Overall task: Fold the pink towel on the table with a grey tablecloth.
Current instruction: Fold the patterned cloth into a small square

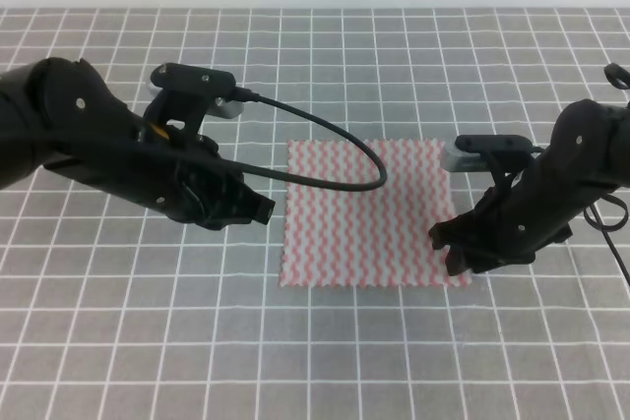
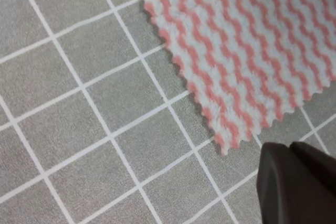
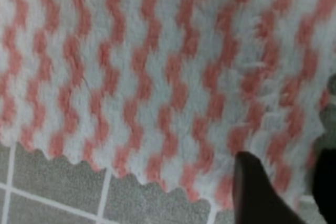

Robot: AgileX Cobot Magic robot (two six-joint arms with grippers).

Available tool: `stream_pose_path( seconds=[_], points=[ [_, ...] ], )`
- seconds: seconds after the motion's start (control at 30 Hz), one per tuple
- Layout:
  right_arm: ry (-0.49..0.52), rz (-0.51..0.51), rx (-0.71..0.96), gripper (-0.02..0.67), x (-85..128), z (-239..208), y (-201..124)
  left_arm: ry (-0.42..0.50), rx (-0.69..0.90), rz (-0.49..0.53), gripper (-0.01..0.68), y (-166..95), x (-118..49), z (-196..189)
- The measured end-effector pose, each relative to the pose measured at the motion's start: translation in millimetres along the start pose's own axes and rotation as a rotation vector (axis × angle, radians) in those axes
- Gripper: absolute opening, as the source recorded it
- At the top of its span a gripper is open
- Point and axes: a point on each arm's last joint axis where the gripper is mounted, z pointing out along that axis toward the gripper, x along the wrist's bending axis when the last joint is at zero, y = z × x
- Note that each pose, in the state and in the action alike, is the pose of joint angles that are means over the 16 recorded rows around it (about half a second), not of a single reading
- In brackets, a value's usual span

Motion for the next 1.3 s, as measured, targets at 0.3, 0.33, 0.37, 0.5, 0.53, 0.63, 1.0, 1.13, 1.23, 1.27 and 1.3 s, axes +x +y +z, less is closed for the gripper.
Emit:
stream_pose_path(
  seconds=[0.3, 0.33, 0.37, 0.5, 0.53, 0.63, 1.0, 1.13, 1.23, 1.27, 1.3],
  points=[
    [0.009, -0.014, 0.008, 0.101, 3.8, -7.3, 7.1, 0.013, 0.012, 0.029, -0.001, -0.9, 1.6, 1.3],
    [0.010, -0.017, 0.008, 0.085, 4.6, -9.1, 8.8, 0.015, 0.015, 0.041, 0.000, -1.2, 1.8, 1.4],
    [0.012, -0.022, 0.006, 0.071, 5.7, -11.5, 10.7, 0.017, 0.019, 0.054, 0.000, -1.5, 2.0, 1.4],
    [0.019, -0.041, -0.009, 0.022, 10.5, -23.1, 20.8, 0.015, 0.036, 0.123, 0.040, -3.0, 2.3, 2.4],
    [0.021, -0.046, -0.014, 0.012, 11.8, -26.1, 23.7, 0.013, 0.041, 0.141, 0.051, -3.4, 2.4, 3.1],
    [0.025, -0.062, -0.037, -0.009, 15.7, -35.9, 32.6, -0.003, 0.055, 0.225, 0.133, -4.6, 0.5, 5.3],
    [0.037, -0.097, -0.153, -0.015, 26.1, -63.6, 58.1, -0.084, 0.115, 0.675, 0.425, -10.9, -19.6, 31.6],
    [0.039, -0.102, -0.185, -0.015, 27.8, -68.7, 62.4, -0.082, 0.130, 0.816, 0.457, -12.8, -27.8, 44.1],
    [0.039, -0.106, -0.201, -0.016, 28.2, -69.9, 64.3, -0.071, 0.138, 0.883, 0.456, -13.7, -31.9, 52.3],
    [0.039, -0.108, -0.207, -0.016, 28.3, -70.1, 64.8, -0.066, 0.140, 0.897, 0.456, -13.9, -32.9, 54.9],
    [0.039, -0.109, -0.213, -0.016, 28.5, -70.8, 65.2, -0.060, 0.141, 0.908, 0.456, -14.1, -33.6, 57.4]
  ],
)
